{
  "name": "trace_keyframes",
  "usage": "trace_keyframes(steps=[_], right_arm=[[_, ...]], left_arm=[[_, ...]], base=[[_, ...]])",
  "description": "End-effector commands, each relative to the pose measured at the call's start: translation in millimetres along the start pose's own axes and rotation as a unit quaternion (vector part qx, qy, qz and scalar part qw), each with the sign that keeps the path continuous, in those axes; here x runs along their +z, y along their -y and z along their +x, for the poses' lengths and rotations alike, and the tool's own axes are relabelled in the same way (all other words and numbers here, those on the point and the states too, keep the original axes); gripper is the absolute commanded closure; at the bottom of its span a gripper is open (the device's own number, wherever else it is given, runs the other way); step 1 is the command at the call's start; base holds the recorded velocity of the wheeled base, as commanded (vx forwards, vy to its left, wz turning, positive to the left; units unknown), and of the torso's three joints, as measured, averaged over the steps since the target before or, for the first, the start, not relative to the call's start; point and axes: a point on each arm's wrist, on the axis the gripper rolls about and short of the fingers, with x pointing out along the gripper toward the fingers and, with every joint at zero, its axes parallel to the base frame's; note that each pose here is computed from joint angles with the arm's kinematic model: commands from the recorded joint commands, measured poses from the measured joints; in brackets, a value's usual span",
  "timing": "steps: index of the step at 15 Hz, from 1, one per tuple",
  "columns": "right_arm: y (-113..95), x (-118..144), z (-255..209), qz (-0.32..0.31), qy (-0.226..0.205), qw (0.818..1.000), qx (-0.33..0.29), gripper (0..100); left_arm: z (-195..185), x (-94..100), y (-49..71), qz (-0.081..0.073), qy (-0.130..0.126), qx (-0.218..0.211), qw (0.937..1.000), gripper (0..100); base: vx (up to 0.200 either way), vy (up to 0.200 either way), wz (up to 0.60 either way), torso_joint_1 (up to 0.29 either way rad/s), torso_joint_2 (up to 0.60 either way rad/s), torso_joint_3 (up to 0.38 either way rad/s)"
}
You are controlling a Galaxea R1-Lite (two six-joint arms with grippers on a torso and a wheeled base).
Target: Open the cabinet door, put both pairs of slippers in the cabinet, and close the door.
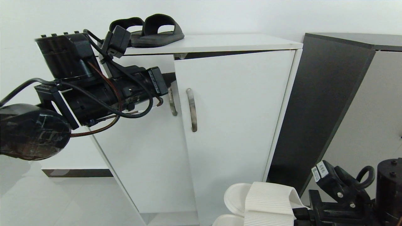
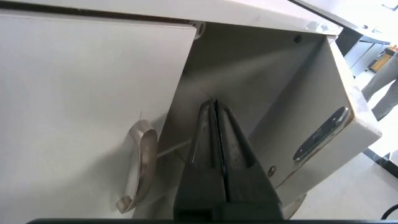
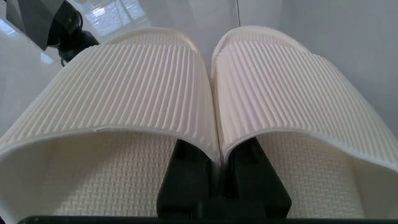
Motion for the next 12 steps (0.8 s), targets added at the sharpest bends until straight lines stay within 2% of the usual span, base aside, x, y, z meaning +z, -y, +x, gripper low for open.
trace_keyframes(steps=[1,2,5,6,7,9,10,11,12], right_arm=[[-0.1,-0.1,0.2,0.000,0.000,1.000,0.001,100],[0.0,-0.4,0.2,0.001,-0.002,1.000,0.001,100],[-5.3,-4.1,0.9,0.000,-0.010,1.000,0.013,100],[-7.2,-4.0,-0.2,-0.002,-0.009,1.000,0.016,100],[-8.9,-4.1,0.5,-0.003,-0.010,1.000,0.020,100],[-12.3,-6.1,-0.1,-0.005,-0.013,1.000,0.027,100],[-15.3,-6.9,-0.2,-0.007,-0.014,0.999,0.033,100],[-16.8,-6.9,0.0,-0.008,-0.014,0.999,0.037,100],[-18.2,-6.8,0.5,-0.009,-0.014,0.999,0.041,100]], left_arm=[[0.1,0.0,0.2,-0.001,0.000,-0.001,1.0000,100],[0.1,0.1,0.3,0.000,0.001,-0.001,1.0000,100],[0.5,-2.8,0.8,-0.002,-0.004,-0.002,1.0000,100],[1.6,-7.5,5.2,0.001,-0.011,-0.009,0.9999,100],[2.3,-14.0,17.6,0.007,-0.015,-0.031,0.9994,100],[-4.9,-22.9,39.4,0.026,0.000,-0.070,0.9972,100],[-13.7,-23.4,46.5,0.028,0.001,-0.082,0.9962,100],[-22.5,-20.1,49.9,0.028,0.008,-0.085,0.9959,100],[-28.9,-20.2,50.6,0.027,0.008,-0.084,0.9960,100]], base=[[0.000,0.000,0.00,0.000,0.00,0.000],[0.000,0.000,0.00,0.000,0.00,0.000],[-0.200,0.000,0.00,0.014,0.00,0.002],[-0.200,0.000,0.00,0.007,0.00,0.007],[-0.200,0.000,0.00,-0.002,0.00,0.002],[-0.200,0.000,0.00,-0.005,0.00,0.005],[-0.200,0.000,0.00,-0.002,0.00,0.002],[-0.200,0.000,0.00,-0.002,0.00,-0.002],[0.000,0.000,0.00,0.000,0.00,0.000]])
